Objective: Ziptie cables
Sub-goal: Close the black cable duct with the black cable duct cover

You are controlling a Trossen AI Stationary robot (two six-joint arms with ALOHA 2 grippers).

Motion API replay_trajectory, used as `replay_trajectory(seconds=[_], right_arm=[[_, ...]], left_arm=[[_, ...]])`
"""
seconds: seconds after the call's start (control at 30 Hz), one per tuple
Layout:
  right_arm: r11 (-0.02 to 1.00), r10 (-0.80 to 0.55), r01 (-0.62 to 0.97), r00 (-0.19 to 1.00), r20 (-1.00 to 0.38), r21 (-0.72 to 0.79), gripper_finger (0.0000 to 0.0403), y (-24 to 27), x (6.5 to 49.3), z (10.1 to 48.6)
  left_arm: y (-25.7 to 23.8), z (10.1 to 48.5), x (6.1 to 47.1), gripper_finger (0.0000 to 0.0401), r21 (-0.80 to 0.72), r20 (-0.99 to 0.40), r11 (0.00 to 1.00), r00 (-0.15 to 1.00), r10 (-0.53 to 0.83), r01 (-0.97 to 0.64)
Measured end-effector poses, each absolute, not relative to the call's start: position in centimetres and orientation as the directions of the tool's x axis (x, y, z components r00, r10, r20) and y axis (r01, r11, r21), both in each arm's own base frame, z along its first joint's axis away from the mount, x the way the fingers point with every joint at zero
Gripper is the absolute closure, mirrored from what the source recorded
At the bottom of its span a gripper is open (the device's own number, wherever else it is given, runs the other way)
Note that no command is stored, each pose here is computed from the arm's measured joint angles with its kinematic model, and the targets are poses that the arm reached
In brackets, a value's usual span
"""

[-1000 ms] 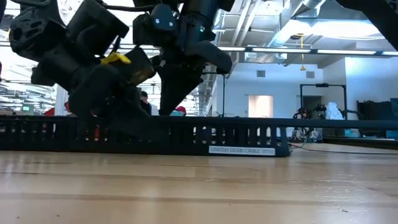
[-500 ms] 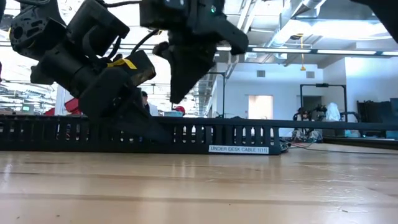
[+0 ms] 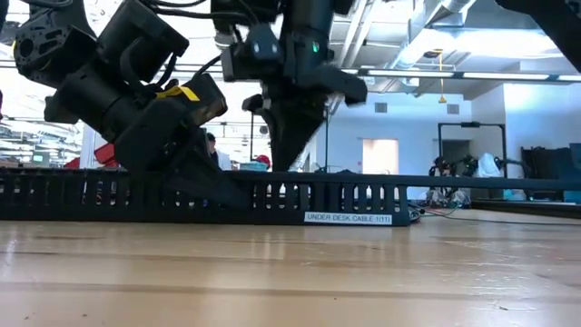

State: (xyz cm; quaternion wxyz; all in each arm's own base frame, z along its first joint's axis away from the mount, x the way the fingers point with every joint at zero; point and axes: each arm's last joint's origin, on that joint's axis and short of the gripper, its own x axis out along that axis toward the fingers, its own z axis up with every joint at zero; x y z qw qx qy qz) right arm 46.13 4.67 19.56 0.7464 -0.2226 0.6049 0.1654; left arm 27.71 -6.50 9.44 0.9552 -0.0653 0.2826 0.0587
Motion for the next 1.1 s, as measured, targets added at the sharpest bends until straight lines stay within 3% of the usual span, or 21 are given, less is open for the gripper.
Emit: replay_trajectory(seconds=[0.4,0.67,0.83,0.97,1.1], right_arm=[[0.841,0.005,-0.532,0.184,-0.983,-0.095,0.0403,5.5,45.2,16.8],[0.821,0.060,-0.561,0.272,-0.961,-0.108,0.0403,5.7,45.9,17.4],[0.796,0.059,-0.585,0.329,-0.942,-0.155,0.0403,6.3,45.3,19.8],[0.814,0.075,-0.556,0.386,-0.920,-0.167,0.0403,6.2,43.4,24.8],[0.852,0.075,-0.512,0.320,-0.944,-0.106,0.0403,5.8,41.5,26.6]], left_arm=[[-6.0,9.4,27.8,0.0156,-0.097,-0.550,0.983,0.832,0.077,-0.155],[-5.9,9.5,27.9,0.0156,-0.097,-0.537,0.988,0.842,0.046,-0.116],[-6.2,9.6,27.9,0.0156,-0.101,-0.532,0.991,0.847,0.020,-0.087],[-6.2,9.6,27.9,0.0156,-0.107,-0.533,0.993,0.846,-0.007,-0.059],[-6.1,9.6,27.9,0.0156,-0.095,-0.536,0.994,0.844,-0.006,-0.053]])
